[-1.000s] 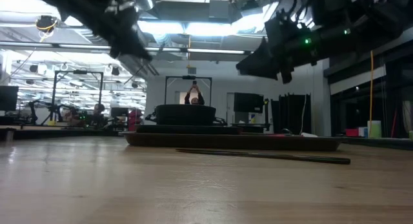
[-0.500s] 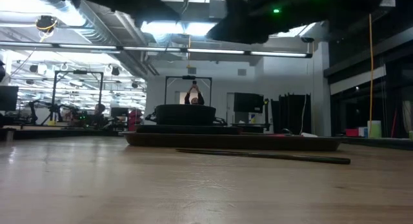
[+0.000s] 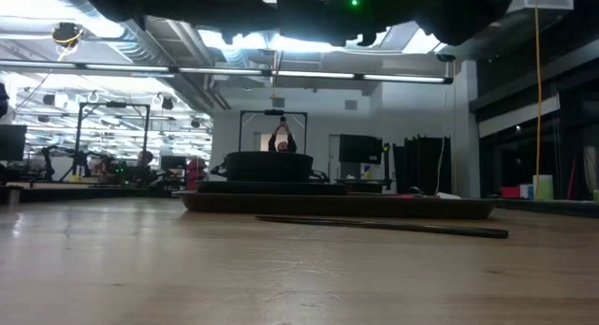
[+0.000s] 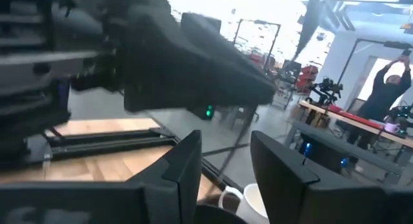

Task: Set up tray
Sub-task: Put the black spoon on top of the red napkin on the left side of the fork

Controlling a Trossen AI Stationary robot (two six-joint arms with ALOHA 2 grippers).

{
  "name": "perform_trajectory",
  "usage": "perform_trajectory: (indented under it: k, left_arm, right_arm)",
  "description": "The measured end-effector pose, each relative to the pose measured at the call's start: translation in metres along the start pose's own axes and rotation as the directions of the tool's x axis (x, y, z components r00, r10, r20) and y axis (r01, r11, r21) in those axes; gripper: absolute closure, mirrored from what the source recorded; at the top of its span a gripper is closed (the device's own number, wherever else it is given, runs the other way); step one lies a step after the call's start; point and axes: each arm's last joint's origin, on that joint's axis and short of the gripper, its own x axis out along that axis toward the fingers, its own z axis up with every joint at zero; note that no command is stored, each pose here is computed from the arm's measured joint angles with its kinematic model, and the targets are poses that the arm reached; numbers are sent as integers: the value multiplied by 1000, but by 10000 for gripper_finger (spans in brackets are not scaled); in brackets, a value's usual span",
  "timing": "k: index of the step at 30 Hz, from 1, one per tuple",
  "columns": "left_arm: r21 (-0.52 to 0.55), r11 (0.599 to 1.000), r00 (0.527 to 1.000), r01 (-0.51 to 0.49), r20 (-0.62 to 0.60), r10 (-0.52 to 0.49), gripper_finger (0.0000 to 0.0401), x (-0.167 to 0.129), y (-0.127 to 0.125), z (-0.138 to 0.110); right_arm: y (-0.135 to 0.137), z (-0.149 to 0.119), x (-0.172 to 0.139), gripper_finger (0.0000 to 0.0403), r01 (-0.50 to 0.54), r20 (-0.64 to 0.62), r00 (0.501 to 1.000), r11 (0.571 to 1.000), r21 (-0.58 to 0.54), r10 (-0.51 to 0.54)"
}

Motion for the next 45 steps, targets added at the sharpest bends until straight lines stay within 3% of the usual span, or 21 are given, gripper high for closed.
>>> perform_trajectory:
  k: [22,30,37,45]
  left_arm:
    - [-7,1000,999,11,32,-11,398,8,-4,-6]
    - [-4,1000,999,4,34,-4,398,8,-4,-5]
    - [21,1000,999,0,36,-1,397,8,-4,-5]
    - [18,1000,999,5,32,-5,380,8,-4,-5]
  right_arm:
    - [-13,0,12,269,52,26,998,997,53,-53]
    - [-15,1,15,318,51,43,998,996,70,-55]
    - [-16,2,15,391,40,58,997,995,92,-46]
    - [-16,2,15,397,34,61,997,995,98,-40]
